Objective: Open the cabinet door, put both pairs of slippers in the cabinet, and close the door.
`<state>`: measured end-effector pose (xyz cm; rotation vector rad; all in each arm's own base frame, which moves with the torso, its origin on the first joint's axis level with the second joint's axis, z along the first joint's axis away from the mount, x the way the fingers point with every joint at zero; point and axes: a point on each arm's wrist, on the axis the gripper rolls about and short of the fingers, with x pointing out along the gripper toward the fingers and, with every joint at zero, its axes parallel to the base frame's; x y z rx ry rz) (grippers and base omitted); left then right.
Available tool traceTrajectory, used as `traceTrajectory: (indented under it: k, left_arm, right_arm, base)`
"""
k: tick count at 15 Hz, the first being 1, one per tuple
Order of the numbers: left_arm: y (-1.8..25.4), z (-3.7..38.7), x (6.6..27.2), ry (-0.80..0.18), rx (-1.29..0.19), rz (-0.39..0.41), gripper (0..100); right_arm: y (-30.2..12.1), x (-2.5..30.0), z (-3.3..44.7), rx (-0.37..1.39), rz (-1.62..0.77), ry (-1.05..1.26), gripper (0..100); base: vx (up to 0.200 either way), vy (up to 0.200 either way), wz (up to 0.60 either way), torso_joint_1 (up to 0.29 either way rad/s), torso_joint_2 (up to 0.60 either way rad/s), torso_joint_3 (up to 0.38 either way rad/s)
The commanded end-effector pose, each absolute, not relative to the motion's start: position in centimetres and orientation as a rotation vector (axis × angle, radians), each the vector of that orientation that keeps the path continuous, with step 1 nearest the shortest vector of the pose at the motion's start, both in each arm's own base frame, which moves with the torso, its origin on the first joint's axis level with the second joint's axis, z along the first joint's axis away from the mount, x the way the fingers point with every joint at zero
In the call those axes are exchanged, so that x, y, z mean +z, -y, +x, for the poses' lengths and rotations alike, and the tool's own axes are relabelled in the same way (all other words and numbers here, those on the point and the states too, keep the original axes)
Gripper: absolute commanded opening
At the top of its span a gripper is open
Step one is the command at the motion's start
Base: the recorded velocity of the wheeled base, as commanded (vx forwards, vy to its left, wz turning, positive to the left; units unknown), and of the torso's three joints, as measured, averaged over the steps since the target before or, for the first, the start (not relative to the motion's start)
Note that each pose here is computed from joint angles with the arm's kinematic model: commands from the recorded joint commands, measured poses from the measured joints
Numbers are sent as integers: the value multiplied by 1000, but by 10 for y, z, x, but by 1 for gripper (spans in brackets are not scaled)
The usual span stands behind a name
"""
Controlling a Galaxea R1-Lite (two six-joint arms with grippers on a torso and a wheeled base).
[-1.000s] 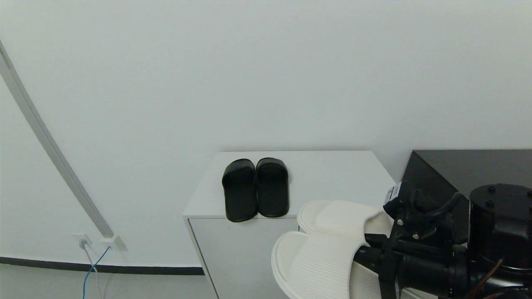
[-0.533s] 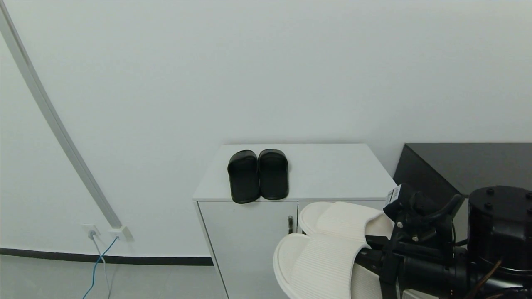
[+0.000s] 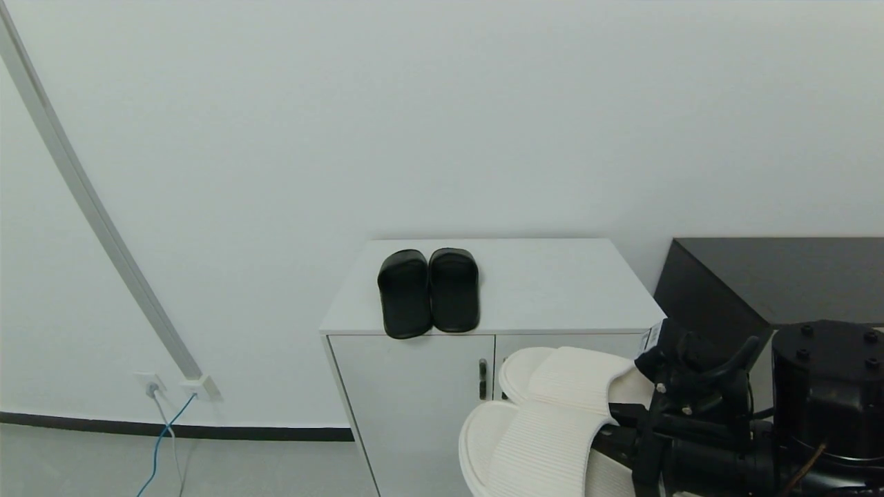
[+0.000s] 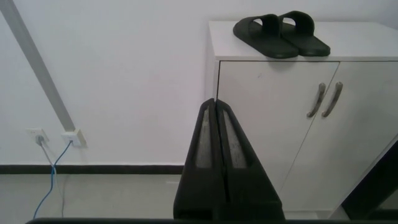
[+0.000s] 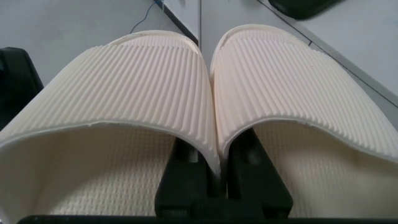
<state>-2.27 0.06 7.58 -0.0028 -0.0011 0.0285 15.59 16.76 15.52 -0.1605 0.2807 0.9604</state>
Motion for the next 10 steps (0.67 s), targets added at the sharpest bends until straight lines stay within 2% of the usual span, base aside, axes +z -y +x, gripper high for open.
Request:
traceTrajectory:
  k: [1,5,6,10]
  left_arm:
    - [-1,-23,76,2,29,-3,0]
    - [-1,-23,76,3,26,-5,0]
    - [-1,-23,76,3,26,-6,100]
    - [-1,-23,76,3,28,-8,100]
  right_arm:
    - [-169,153,157,962,-164,-288,0]
    - [-168,153,156,960,-165,-287,0]
    - [-168,153,156,960,-165,-287,0]
    - [-167,152,155,960,-171,-288,0]
  base:
    - [0,0,0,0,0,0]
    - [0,0,0,0,0,0]
    - [0,0,0,-61,144,80]
    - [0,0,0,-146,364,201]
